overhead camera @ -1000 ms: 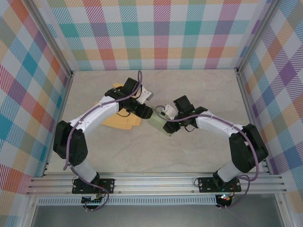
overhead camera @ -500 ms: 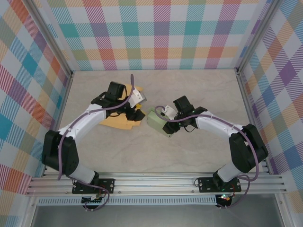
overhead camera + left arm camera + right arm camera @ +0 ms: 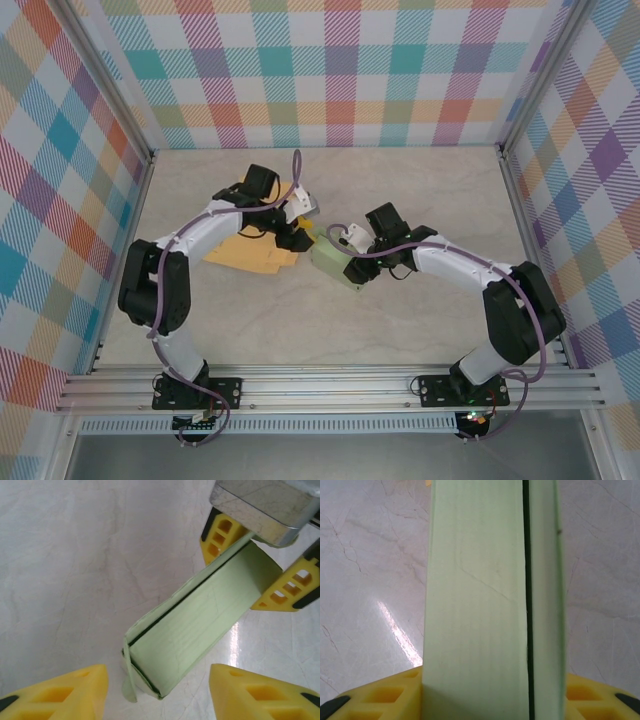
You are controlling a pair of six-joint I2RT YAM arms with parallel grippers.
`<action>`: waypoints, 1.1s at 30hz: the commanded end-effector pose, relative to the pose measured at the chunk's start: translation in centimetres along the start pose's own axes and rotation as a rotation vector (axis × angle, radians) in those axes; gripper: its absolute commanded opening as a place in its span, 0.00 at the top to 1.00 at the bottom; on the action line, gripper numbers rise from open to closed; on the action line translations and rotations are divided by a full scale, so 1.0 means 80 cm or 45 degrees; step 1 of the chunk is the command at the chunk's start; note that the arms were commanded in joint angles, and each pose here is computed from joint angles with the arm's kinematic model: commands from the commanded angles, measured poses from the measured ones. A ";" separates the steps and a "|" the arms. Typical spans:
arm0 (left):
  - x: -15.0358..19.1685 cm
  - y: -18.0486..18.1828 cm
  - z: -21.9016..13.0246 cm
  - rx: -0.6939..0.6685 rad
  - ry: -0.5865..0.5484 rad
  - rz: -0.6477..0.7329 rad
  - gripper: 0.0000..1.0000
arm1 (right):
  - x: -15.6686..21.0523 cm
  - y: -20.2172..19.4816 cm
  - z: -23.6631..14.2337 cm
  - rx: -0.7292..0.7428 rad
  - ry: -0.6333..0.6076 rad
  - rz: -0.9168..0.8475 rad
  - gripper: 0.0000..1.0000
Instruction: Fold the paper box
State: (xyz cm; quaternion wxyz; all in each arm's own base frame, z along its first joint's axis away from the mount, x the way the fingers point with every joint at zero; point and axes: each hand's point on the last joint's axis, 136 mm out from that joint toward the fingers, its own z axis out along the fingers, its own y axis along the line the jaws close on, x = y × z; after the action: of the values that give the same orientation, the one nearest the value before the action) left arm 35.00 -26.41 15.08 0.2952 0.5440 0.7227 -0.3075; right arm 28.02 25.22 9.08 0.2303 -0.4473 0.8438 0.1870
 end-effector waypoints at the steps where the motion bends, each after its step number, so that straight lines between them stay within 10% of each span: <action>1: 0.004 -0.016 0.006 0.137 0.000 -0.011 0.49 | -0.005 0.004 0.003 -0.026 0.004 -0.029 0.49; 8: 0.030 -0.014 0.015 0.133 0.091 -0.047 0.57 | -0.006 0.003 0.004 -0.022 0.001 -0.029 0.49; 12: 0.028 -0.012 0.015 0.135 0.095 -0.053 0.89 | -0.005 0.003 0.005 -0.021 0.007 -0.025 0.49; 22: 0.050 0.008 0.019 0.022 0.222 -0.060 0.80 | -0.010 0.005 0.000 -0.024 -0.021 -0.034 0.49; 33: -0.003 0.012 0.004 -0.013 0.052 -0.108 0.89 | -0.011 0.007 -0.002 -0.028 -0.031 -0.034 0.50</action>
State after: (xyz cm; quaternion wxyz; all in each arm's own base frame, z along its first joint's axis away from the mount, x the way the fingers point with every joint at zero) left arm 35.48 -25.51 11.93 0.2385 0.5278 0.7634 -0.2861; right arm 27.96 25.17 8.77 0.2248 -0.4469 0.8456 0.1863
